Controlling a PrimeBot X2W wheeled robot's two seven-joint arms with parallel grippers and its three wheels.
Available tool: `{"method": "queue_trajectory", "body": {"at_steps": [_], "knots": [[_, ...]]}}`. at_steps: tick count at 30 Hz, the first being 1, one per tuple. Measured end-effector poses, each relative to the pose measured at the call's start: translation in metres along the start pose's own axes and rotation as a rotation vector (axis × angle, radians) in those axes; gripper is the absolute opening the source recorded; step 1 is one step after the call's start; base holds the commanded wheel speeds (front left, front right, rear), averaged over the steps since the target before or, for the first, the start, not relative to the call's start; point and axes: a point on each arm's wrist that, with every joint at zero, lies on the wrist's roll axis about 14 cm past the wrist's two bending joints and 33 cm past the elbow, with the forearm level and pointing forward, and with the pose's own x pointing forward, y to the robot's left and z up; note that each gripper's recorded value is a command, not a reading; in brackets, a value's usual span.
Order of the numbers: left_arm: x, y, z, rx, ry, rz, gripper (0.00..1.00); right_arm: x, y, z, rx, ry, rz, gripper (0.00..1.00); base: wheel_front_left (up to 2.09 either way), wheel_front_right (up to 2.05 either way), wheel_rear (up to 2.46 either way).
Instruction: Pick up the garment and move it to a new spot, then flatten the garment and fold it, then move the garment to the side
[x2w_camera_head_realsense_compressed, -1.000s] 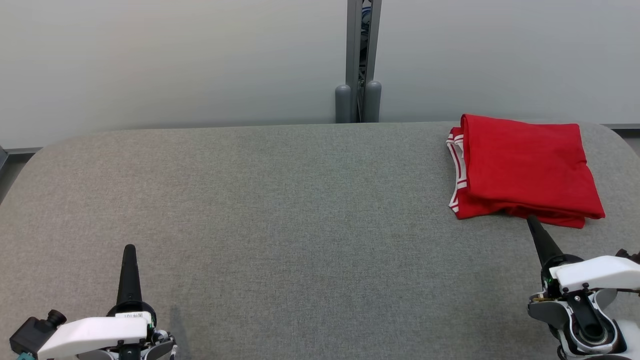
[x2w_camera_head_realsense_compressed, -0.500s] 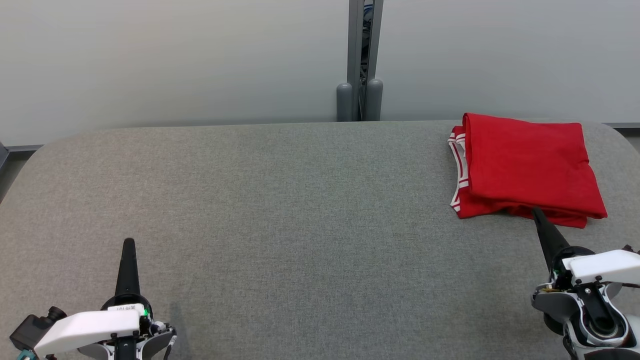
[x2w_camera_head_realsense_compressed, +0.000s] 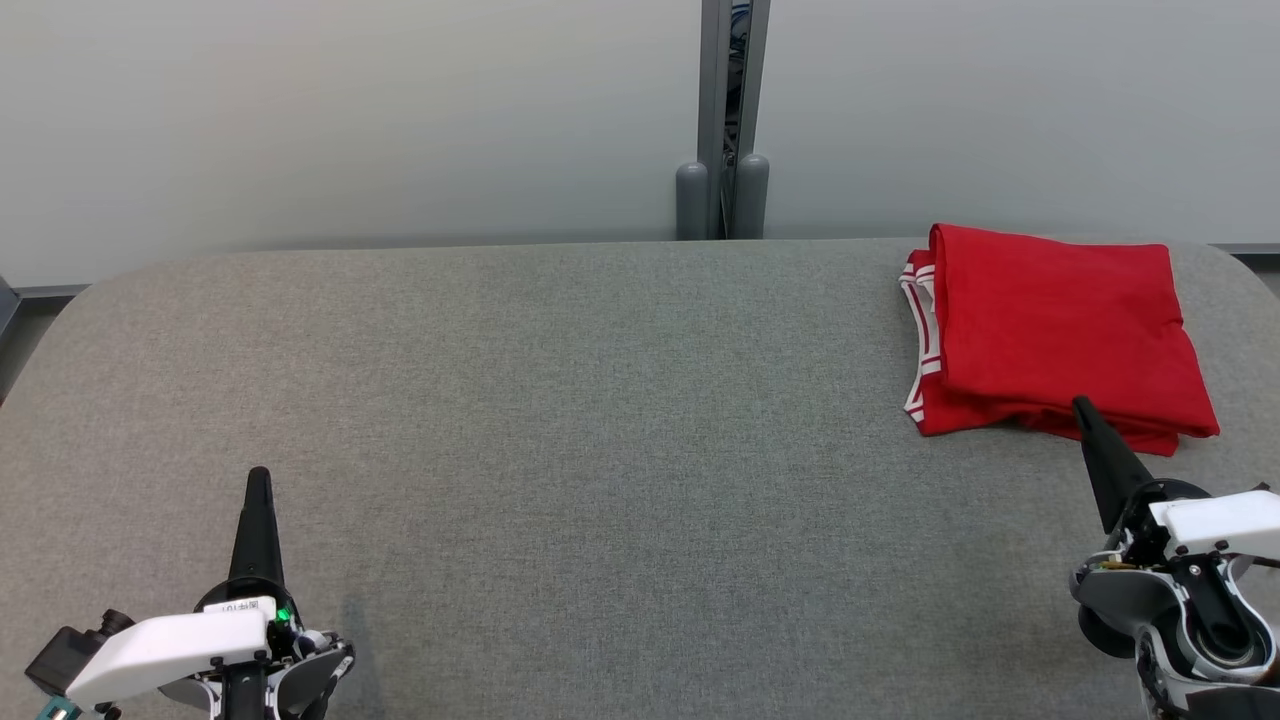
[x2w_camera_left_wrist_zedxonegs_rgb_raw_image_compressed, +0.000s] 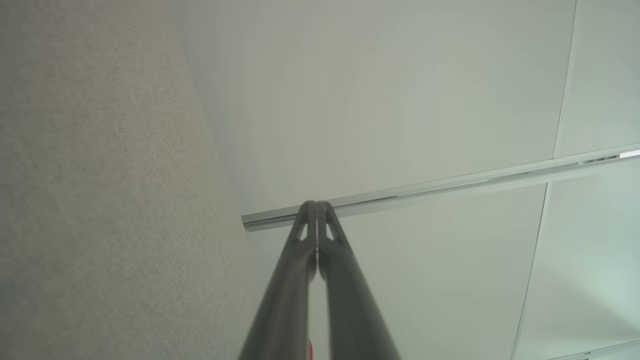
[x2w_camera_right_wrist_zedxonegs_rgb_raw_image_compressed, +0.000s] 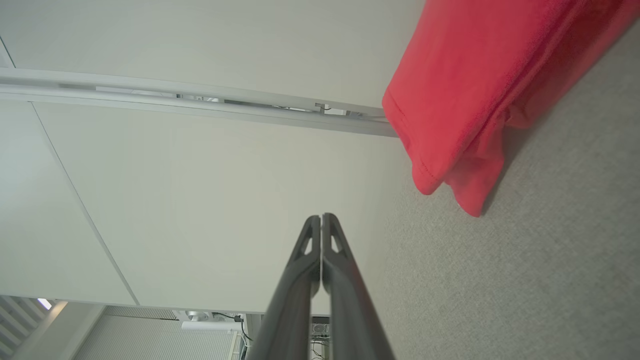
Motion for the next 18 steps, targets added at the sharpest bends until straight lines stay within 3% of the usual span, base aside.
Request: {"method": "queue_trajectory", "body": {"at_steps": [18], "knots": [[0.0047, -0.0037, -0.0005, -0.114, 0.0, -0.004, 0.0, 0.0041, 0.0099, 0.0028, 0.106, 0.011, 0.045, 0.0, 0.0, 0.0, 0.0]]}}
